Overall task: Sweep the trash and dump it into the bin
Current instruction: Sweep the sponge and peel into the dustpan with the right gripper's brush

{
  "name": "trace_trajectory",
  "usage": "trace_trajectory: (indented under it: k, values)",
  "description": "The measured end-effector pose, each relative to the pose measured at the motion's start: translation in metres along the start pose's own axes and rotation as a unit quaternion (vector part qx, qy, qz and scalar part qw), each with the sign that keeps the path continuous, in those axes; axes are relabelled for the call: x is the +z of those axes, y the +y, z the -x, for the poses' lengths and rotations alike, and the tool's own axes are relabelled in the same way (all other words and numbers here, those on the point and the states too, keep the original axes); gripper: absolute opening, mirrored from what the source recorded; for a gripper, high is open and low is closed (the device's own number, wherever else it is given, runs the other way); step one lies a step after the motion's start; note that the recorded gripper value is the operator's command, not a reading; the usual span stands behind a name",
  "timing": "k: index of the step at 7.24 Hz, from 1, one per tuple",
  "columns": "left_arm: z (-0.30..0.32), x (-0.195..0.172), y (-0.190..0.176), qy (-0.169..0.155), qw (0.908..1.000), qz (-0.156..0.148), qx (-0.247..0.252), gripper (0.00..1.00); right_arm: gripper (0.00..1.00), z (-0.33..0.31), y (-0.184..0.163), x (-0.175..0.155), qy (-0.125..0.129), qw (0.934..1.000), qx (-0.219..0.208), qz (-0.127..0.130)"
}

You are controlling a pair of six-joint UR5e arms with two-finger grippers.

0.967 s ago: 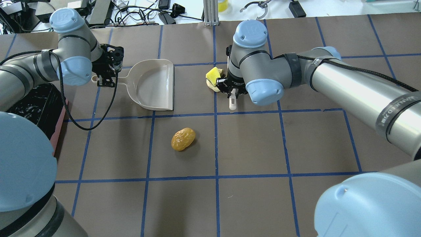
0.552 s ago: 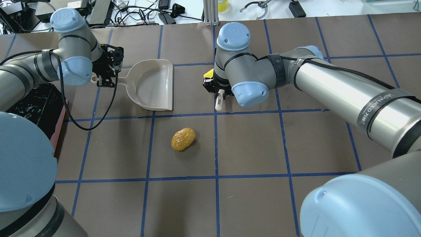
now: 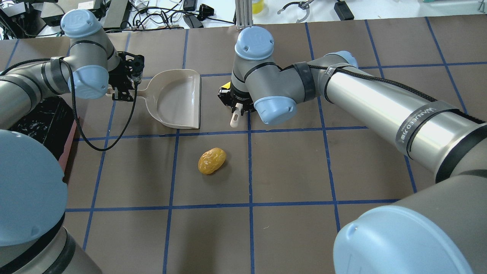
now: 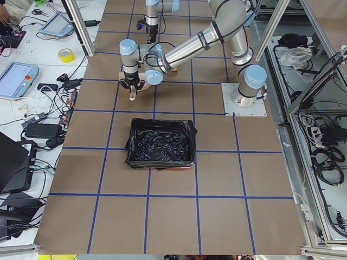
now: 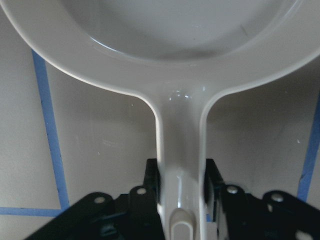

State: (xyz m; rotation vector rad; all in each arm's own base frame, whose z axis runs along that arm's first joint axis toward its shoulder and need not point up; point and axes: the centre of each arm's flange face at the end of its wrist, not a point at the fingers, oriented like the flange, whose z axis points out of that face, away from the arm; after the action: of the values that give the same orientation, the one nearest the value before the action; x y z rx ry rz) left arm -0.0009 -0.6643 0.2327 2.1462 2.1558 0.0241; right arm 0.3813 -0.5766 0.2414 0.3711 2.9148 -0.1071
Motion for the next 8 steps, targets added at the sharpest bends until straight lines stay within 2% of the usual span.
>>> trace_trajectory:
  k: [3, 8]
  values:
    - [0.0, 0.0, 0.0, 0.0, 1.0, 0.0, 0.0, 0.0, 0.0, 0.048, 0.007, 0.013, -0.028, 0.9996, 0.011, 0.0]
    - [0.001, 0.001, -0.004, 0.0, 1.0, 0.0, 0.002, 0.0, 0.0, 0.106, 0.056, 0.007, -0.064, 0.9969, 0.04, 0.023]
